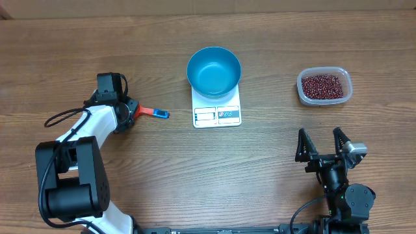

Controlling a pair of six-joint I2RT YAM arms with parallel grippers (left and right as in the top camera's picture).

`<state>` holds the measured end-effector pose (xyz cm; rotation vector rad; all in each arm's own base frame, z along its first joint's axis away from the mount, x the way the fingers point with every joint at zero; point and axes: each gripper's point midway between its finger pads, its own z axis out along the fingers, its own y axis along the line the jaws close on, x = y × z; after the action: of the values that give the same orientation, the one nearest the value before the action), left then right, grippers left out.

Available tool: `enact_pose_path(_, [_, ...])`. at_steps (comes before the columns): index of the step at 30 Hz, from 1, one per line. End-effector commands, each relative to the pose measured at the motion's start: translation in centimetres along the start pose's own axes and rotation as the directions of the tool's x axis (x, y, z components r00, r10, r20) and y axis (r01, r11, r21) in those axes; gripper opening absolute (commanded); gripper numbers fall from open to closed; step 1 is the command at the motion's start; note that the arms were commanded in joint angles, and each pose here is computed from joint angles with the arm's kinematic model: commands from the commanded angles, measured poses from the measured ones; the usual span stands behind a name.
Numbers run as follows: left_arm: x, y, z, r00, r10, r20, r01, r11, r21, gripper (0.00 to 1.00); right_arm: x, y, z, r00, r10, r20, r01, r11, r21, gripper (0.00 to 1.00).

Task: Scoop item into bowl and weigh 150g on scale
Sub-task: 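Close the left gripper on the red measuring cup rim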

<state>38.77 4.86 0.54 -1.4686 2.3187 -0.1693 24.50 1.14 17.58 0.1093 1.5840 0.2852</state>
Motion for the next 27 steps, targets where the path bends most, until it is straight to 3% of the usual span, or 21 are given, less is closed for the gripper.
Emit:
enact_pose_path(1, [1.47, 1.17, 1.25, 0.998, -0.002, -0.055, 0.0, 0.999, -0.041, 0.45, 0.15, -0.02, 0.02, 1.0, -0.003, 0.006, 0.003, 1.0, 0.001, 1.0])
enact_pose_path(3, [1.46, 1.16, 1.25, 0.999, -0.003, -0.054, 0.001, 0.999, -0.041, 0.55, 0.15, -0.02, 0.02, 1.0, -0.003, 0.006, 0.003, 1.0, 0.001, 1.0])
enact_pose_path(7, [1.6, 0.95, 1.25, 0.998, -0.003, -0.063, 0.001, 1.0, -0.031, 0.53, 0.15, -0.02, 0.02, 1.0, -0.003, 0.006, 0.003, 1.0, 0.001, 1.0])
enact_pose_path(10, [1.64, 0.82, 1.25, 0.998, -0.004, -0.066, 0.002, 1.0, -0.025, 0.41, 0.15, -0.02, 0.02, 1.0, -0.003, 0.006, 0.003, 1.0, 0.001, 1.0])
enact_pose_path(18, [1.61, 0.63, 1.26, 0.998, -0.003, -0.066, 0.002, 1.0, -0.016, 0.34, 0.15, -0.02, 0.02, 1.0, -0.003, 0.006, 0.003, 1.0, 0.001, 1.0])
enact_pose_path(23, [1.8, 0.52, 1.25, 0.997, -0.003, -0.077, 0.002, 1.0, -0.009, 0.04, 0.15, -0.02, 0.02, 1.0, -0.003, 0.006, 0.003, 1.0, 0.001, 1.0])
enact_pose_path(27, [1.34, 0.38, 0.91, 0.996, 0.044, -0.075, -0.044, 0.999, 0.006, 0.04, 0.15, -0.02, 0.02, 1.0, -0.003, 0.006, 0.003, 1.0, 0.001, 1.0])
